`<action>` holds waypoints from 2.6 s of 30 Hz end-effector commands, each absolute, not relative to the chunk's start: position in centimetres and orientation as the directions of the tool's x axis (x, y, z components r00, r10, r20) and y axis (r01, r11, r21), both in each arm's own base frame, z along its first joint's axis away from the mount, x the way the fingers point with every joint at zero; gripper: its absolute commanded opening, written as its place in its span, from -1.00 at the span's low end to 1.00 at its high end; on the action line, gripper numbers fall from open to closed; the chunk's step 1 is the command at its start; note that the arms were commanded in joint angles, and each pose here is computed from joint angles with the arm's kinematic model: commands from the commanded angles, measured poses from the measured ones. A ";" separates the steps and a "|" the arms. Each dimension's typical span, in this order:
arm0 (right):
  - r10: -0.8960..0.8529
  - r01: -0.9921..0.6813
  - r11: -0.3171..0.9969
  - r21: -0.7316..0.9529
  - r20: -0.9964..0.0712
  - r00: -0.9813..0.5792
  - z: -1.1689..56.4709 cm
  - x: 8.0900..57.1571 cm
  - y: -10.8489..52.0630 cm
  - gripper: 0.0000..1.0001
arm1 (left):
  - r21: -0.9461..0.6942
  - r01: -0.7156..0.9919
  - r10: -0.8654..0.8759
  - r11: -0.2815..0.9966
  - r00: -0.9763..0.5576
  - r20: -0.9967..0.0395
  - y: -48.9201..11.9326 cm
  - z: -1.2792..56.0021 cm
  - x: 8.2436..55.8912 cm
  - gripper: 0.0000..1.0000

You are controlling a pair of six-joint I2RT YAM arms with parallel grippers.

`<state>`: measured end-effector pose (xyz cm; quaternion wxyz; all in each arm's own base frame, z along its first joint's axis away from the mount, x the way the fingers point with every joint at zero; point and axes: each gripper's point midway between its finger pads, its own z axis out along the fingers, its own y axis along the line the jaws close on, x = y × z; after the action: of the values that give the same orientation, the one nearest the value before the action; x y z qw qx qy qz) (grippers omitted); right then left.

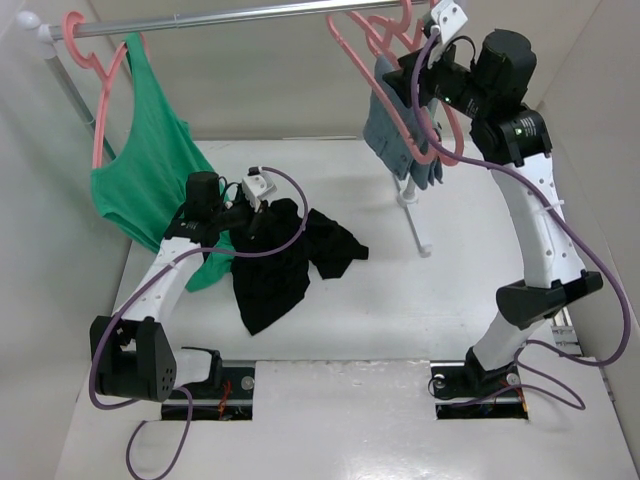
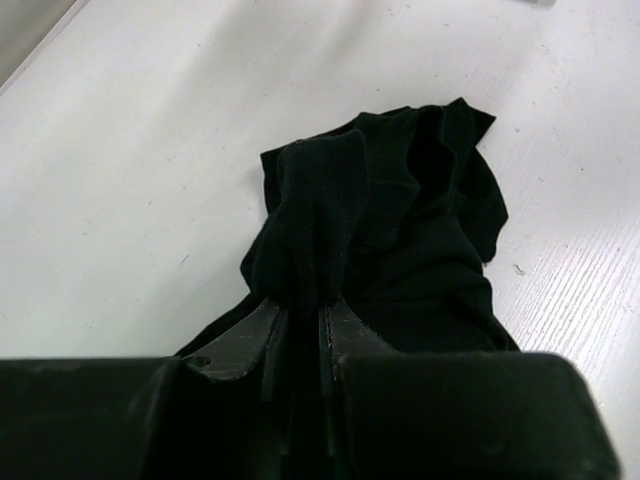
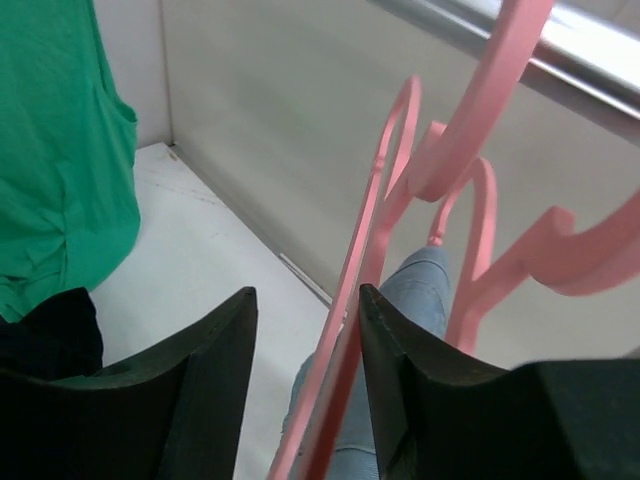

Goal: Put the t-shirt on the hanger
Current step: Grab a hanger with the right arm

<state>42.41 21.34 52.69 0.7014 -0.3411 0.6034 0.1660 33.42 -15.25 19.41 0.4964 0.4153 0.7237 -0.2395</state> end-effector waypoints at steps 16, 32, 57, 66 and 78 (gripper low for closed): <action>-0.159 -0.568 0.781 -0.259 -0.962 0.220 53.3 43.4 19.7 0.22 | 0.112 0.827 0.348 0.551 -0.106 -0.932 -15.2 20.9 33.7 -1.00; -0.158 -0.554 0.787 -0.272 -0.957 0.244 53.0 44.1 20.4 -0.42 | 0.109 0.831 0.345 0.545 -0.104 -0.933 -15.3 21.0 33.6 -1.00; -0.088 -0.611 0.640 -0.465 -0.835 0.543 59.7 36.9 25.5 -1.00 | 0.115 0.870 0.278 0.479 -0.026 -0.960 -16.8 25.3 33.3 -1.00; -0.118 -0.685 0.575 -0.448 -0.873 0.472 55.9 35.1 26.2 -1.00 | 0.126 0.867 0.286 0.483 -0.020 -0.958 -16.7 25.4 33.4 -1.00; -0.295 -0.826 0.514 -0.229 -0.952 0.081 37.5 26.7 24.2 -1.00 | 0.108 0.809 0.306 0.578 -0.092 -0.948 -15.5 24.0 35.4 -1.00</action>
<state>29.05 25.86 36.54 0.5760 -0.4653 0.6331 0.2254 33.89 -15.71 21.42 0.5123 0.4076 0.7135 -0.2497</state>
